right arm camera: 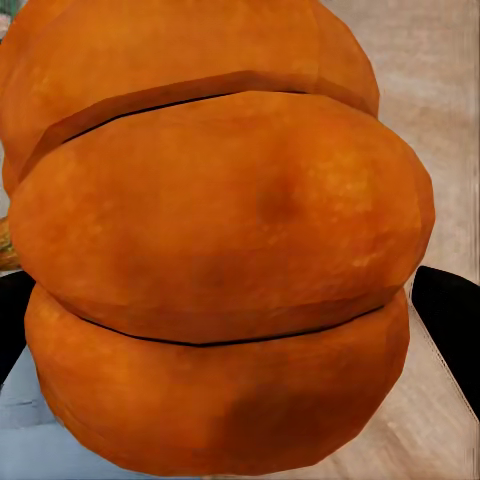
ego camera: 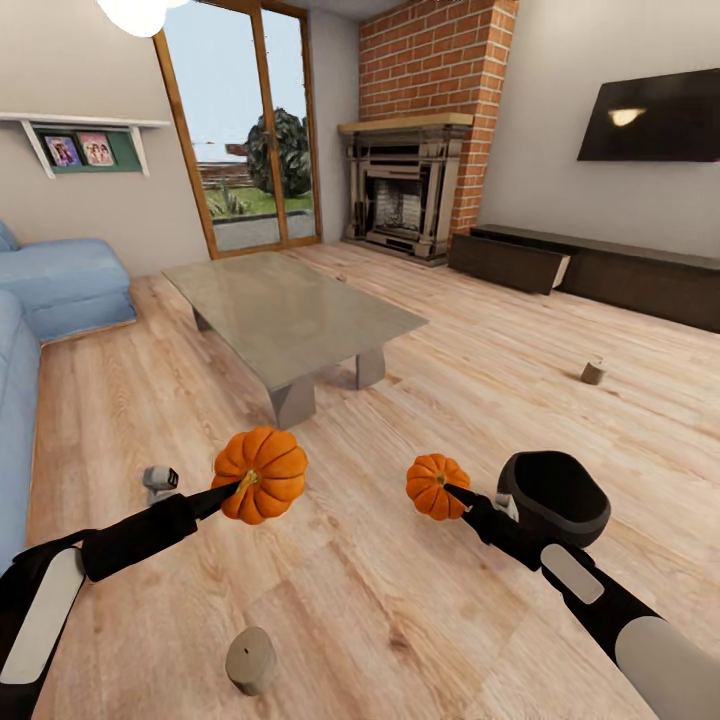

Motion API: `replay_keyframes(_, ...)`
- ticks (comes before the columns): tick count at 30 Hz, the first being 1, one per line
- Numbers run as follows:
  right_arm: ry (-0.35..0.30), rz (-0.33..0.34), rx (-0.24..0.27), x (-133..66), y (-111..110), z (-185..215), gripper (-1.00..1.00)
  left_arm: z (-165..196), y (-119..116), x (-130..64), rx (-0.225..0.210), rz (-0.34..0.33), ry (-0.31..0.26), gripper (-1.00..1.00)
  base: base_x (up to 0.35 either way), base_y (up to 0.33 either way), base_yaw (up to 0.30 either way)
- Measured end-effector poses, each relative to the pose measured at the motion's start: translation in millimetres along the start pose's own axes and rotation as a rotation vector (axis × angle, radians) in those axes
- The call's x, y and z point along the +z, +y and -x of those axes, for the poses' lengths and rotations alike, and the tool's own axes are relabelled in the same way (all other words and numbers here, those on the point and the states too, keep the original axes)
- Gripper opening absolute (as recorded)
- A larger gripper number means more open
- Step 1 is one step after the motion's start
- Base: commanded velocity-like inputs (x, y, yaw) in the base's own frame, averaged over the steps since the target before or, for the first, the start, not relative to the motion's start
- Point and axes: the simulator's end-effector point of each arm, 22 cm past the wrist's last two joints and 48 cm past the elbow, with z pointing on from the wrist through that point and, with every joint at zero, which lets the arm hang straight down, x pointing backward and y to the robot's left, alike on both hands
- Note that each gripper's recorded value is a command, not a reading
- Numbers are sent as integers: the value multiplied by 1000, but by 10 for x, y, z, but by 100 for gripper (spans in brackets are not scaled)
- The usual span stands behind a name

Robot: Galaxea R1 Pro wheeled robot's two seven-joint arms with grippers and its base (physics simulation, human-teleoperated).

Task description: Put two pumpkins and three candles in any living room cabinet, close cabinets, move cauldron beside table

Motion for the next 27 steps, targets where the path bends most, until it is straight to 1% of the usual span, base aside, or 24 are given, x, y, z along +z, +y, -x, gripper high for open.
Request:
replay_keyframes(5,0,3,-3,-1,21,2,-100,5,-11,-3,3,0,-1,-100,-33,0,-267)
replay_keyframes(16,-2,6,-9,-10,57,15,-100,17,-35,-9,13,1,-2,-100,-131,0,-264)
replay_keyframes(27,0,9,-5,-12,69,15,-100,22,-54,-12,10,-5,-4,-100,-18,0,-54)
